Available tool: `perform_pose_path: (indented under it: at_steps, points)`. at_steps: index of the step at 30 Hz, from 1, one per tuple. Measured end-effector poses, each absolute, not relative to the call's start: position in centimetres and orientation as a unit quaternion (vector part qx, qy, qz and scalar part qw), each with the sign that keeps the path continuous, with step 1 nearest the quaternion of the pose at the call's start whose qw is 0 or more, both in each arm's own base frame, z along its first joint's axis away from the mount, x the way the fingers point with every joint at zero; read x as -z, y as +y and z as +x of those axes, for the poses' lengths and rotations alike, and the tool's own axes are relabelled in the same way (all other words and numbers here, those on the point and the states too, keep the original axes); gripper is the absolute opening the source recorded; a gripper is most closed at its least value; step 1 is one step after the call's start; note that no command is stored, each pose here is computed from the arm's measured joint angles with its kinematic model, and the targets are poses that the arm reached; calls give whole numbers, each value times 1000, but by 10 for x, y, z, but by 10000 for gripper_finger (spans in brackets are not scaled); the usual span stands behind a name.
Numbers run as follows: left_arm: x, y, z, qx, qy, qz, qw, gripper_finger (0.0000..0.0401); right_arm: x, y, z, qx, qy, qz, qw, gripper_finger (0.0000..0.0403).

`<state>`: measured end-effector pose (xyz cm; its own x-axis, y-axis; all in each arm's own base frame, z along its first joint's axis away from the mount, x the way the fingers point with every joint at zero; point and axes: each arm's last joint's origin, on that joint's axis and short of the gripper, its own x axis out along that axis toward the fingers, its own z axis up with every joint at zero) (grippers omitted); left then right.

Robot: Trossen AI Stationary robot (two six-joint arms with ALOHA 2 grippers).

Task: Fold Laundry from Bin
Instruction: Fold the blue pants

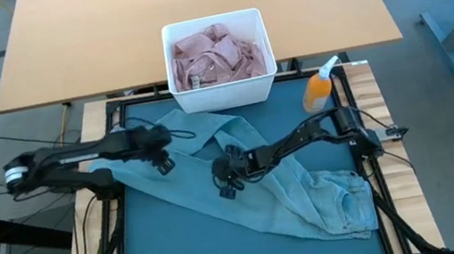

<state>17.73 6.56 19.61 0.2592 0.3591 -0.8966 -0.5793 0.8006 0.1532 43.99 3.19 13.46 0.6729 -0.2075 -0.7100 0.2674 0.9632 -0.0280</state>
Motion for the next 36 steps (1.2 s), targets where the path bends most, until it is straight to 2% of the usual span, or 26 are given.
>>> perform_pose_path:
  at_steps: [5,9,15,19,22,30,33,36]
  points:
    - [-166,73,194,-290,592,-84,747,107,-124,30,442,191,371,35,908,21]
    - [-145,84,199,-316,625,-65,711,94,-122,27,442,237,357,18,903,21]
    - [-131,102,200,-380,635,-26,672,68,-154,43,430,199,371,5,907,21]
    - [-130,111,197,-402,632,-8,663,50,-156,72,414,152,428,-4,891,21]
    - [-132,119,195,-416,631,-2,655,40,-148,84,404,150,456,-5,877,21]
    - [-137,131,190,-446,629,3,637,21,-121,80,383,202,458,43,865,21]
    - [-149,130,190,-454,623,13,637,14,-127,84,381,194,449,43,871,21]
    - [-165,126,190,-458,593,12,662,6,-143,91,376,168,437,34,883,21]
